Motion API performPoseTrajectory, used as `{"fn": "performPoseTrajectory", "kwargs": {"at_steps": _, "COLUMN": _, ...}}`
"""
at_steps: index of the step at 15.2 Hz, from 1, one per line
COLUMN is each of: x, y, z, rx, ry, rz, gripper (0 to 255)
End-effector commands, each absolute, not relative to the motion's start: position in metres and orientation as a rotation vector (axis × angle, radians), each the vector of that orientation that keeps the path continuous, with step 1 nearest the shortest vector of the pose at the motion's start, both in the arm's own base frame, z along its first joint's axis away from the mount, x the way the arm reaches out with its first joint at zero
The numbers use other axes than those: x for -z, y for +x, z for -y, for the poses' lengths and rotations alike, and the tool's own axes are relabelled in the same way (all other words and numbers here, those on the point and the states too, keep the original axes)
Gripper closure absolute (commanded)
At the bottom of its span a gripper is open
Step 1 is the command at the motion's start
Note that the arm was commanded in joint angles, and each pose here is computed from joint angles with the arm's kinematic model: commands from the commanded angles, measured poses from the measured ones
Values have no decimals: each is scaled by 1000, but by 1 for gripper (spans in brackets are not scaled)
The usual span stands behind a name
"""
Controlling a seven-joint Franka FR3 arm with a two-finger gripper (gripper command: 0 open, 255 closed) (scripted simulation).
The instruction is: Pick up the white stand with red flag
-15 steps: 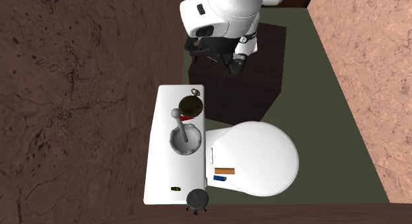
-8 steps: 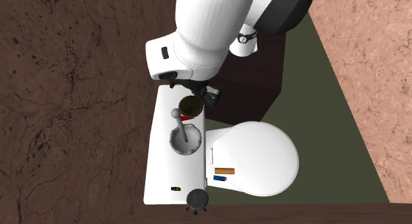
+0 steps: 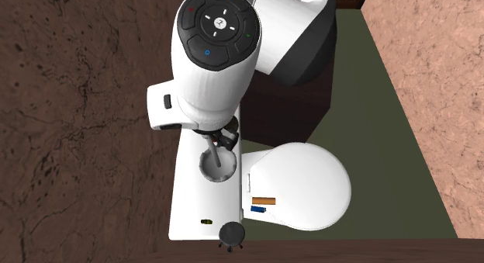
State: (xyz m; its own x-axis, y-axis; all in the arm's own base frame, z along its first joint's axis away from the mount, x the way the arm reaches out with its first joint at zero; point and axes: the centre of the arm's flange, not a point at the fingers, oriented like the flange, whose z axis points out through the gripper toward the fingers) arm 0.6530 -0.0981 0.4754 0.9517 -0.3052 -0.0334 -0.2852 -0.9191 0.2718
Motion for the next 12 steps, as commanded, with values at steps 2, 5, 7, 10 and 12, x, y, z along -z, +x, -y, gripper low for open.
{"fn": "performPoseTrajectory", "kwargs": {"at_steps": 2, "x": -458, "y": 654, "z": 99, "rx": 108, "ry": 2839, "rz": 438, "gripper": 0}}
{"fn": "performPoseTrajectory", "kwargs": {"at_steps": 5, "x": -450, "y": 654, "z": 99, "rx": 108, "ry": 2839, "rz": 438, "gripper": 0}}
{"fn": "performPoseTrajectory", "kwargs": {"at_steps": 7, "x": -451, "y": 654, "z": 99, "rx": 108, "ry": 2839, "rz": 438, "gripper": 255}}
{"fn": "performPoseTrajectory", "kwargs": {"at_steps": 10, "x": -451, "y": 654, "z": 100, "rx": 108, "ry": 2839, "rz": 438, "gripper": 255}}
{"fn": "performPoseTrajectory", "kwargs": {"at_steps": 12, "x": -451, "y": 654, "z": 99, "rx": 108, "ry": 2839, "rz": 438, "gripper": 255}}
